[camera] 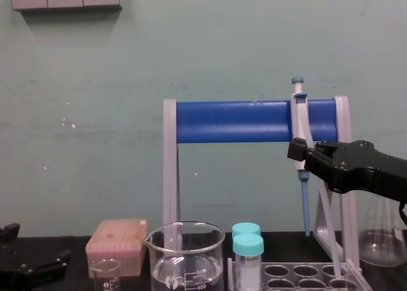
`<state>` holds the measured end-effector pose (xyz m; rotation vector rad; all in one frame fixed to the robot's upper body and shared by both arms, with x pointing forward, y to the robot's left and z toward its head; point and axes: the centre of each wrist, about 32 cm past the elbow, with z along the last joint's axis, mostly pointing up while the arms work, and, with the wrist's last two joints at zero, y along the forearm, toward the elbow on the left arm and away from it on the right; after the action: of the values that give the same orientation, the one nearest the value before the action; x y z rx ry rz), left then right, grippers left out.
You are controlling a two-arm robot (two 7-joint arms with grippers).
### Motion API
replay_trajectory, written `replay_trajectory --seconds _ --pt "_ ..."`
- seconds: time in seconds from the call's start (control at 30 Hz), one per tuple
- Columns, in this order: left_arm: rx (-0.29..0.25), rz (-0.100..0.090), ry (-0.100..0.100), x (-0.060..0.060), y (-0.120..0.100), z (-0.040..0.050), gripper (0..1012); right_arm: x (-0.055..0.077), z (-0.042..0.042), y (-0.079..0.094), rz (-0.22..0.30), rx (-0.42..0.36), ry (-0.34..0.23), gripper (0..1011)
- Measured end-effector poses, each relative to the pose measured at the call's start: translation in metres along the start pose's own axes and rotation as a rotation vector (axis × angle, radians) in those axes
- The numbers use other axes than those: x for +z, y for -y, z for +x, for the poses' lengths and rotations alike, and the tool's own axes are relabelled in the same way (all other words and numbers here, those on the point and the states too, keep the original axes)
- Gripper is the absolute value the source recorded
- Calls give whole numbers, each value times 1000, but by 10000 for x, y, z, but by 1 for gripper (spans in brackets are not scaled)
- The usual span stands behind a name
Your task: Pick up the stirring rod with one hand, then place it down.
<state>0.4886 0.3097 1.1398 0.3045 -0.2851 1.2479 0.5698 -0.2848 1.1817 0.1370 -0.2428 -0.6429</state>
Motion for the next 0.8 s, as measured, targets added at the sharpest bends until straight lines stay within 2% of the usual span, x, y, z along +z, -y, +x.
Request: replay_trajectory --seconds 0.3,0.8 --pt "0 0 0 0 0 0 1000 -46 15 9 -19 -1 -15 75" --pt "0 0 0 0 0 0 1000 -255 61 14 -79 33 -50 75"
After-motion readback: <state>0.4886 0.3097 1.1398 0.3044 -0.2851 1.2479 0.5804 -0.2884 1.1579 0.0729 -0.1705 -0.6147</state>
